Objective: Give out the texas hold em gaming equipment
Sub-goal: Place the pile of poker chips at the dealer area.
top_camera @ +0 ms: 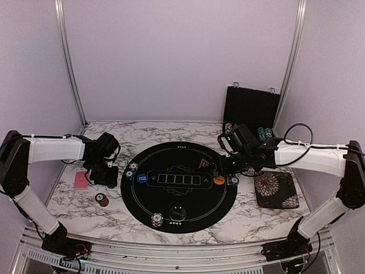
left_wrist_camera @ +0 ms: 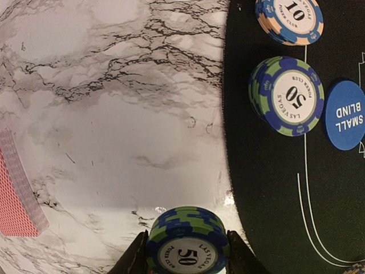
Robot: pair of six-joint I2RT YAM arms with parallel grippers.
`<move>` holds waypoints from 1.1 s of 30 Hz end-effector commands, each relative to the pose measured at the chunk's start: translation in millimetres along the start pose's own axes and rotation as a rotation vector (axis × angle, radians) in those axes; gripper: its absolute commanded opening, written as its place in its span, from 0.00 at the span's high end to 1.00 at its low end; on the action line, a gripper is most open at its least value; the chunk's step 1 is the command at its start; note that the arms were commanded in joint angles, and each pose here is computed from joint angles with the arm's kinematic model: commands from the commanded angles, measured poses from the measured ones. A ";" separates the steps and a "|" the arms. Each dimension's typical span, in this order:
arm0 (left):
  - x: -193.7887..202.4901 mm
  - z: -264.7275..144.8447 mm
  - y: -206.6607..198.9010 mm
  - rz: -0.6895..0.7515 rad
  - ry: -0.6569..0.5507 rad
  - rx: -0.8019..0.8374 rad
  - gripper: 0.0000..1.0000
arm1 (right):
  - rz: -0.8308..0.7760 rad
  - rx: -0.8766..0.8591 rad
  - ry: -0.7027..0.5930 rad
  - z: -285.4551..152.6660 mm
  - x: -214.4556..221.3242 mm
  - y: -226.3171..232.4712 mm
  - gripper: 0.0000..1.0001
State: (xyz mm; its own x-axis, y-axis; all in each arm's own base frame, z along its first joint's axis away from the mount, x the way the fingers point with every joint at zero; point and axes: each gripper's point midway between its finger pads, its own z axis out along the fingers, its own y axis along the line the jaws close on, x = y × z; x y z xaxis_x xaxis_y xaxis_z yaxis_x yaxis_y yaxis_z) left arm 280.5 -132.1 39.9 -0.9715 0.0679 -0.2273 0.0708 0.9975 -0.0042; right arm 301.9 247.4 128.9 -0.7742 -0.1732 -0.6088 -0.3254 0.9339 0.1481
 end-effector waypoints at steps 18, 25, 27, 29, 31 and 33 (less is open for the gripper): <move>8.3 -38.1 -53.8 0.089 -0.052 0.067 0.57 | 0.015 -0.003 -0.045 -9.4 -6.4 -0.7 0.02; 27.3 -40.6 -78.7 0.195 -0.051 0.083 0.56 | 0.012 0.010 -0.043 -8.9 -5.0 -3.4 0.02; 33.5 -40.6 -84.2 0.238 -0.051 0.082 0.56 | 0.013 0.012 -0.043 -8.7 -4.6 -3.8 0.02; 40.4 -39.4 -89.8 0.276 -0.049 0.085 0.56 | 0.012 0.011 -0.042 -8.7 -4.0 -3.7 0.01; 48.6 -35.6 -93.3 0.315 -0.038 0.081 0.56 | 0.014 0.010 -0.044 -9.3 -3.9 -3.8 0.02; 55.8 -32.4 -96.7 0.356 -0.037 0.078 0.57 | 0.015 0.011 -0.045 -9.7 -3.3 -4.7 0.01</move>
State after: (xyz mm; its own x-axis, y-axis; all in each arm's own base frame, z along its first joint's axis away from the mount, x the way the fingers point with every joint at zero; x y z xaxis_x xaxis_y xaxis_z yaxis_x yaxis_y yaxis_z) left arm 223.9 -225.2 62.0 -0.9023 0.3389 -0.2664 0.3594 0.9327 -0.0308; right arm 299.1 242.2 125.0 -0.7755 -0.1721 -0.6074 -0.3172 0.9381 0.1392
